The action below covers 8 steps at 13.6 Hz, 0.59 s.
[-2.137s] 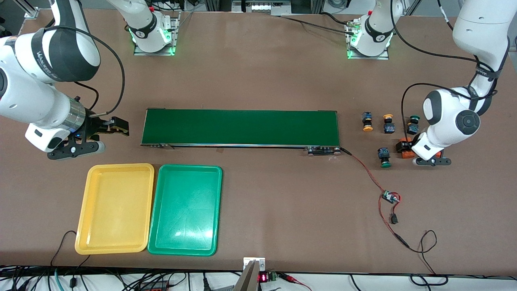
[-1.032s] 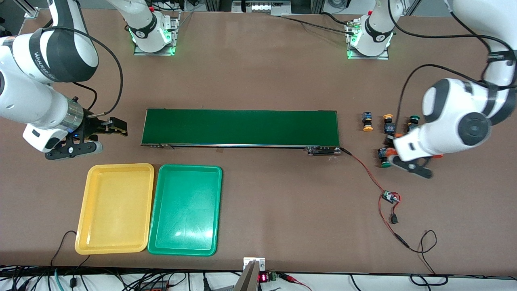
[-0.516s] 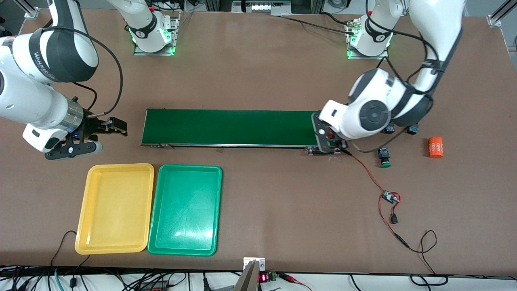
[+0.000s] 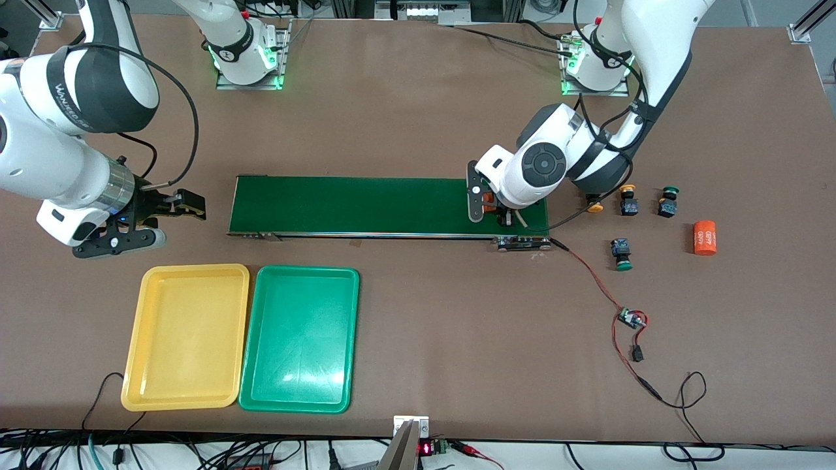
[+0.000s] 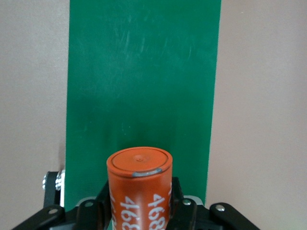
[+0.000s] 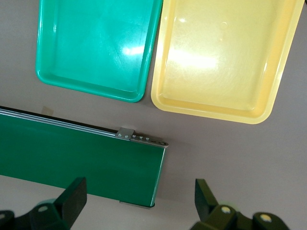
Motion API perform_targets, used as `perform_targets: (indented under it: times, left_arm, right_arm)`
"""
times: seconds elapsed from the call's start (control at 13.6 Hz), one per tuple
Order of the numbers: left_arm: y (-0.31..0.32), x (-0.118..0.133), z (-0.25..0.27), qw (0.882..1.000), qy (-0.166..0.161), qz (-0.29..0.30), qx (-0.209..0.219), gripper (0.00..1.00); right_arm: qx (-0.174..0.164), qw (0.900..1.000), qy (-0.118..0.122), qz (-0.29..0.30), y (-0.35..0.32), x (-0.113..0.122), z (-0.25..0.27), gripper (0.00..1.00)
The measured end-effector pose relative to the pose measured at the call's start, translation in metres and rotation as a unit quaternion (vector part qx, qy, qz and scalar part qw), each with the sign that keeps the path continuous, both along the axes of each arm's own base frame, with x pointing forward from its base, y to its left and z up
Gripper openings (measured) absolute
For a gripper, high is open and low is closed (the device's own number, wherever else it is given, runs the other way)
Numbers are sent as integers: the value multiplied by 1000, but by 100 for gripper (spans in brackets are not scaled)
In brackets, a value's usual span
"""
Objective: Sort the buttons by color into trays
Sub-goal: 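Carry the cylinder onto the green belt and open the left gripper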
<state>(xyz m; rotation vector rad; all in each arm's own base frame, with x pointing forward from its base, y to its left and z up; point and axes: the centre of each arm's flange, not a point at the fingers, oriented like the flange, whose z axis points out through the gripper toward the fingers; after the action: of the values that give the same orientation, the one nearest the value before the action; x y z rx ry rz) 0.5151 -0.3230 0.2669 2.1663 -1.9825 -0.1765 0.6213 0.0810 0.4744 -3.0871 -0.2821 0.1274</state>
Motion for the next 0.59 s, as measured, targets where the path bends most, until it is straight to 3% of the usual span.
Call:
perform_targets:
  times: [0.15, 0.22, 0.52, 0.59]
  left_arm:
    - [2, -4, -10, 1000, -4, 3, -3, 48]
    - [3, -5, -12, 1000, -3, 4, -2, 54]
    - [7, -1, -7, 1000, -9, 8, -3, 95]
    - [9, 2, 1, 1000, -11, 11, 0, 100]
  right_arm:
    - [0, 1000, 0, 0, 0, 0, 0, 100]
    - [0, 1000, 0, 0, 0, 0, 0, 100]
    - [0, 1000, 1, 0, 0, 0, 0, 100]
    - [0, 1000, 1, 0, 0, 0, 0, 100]
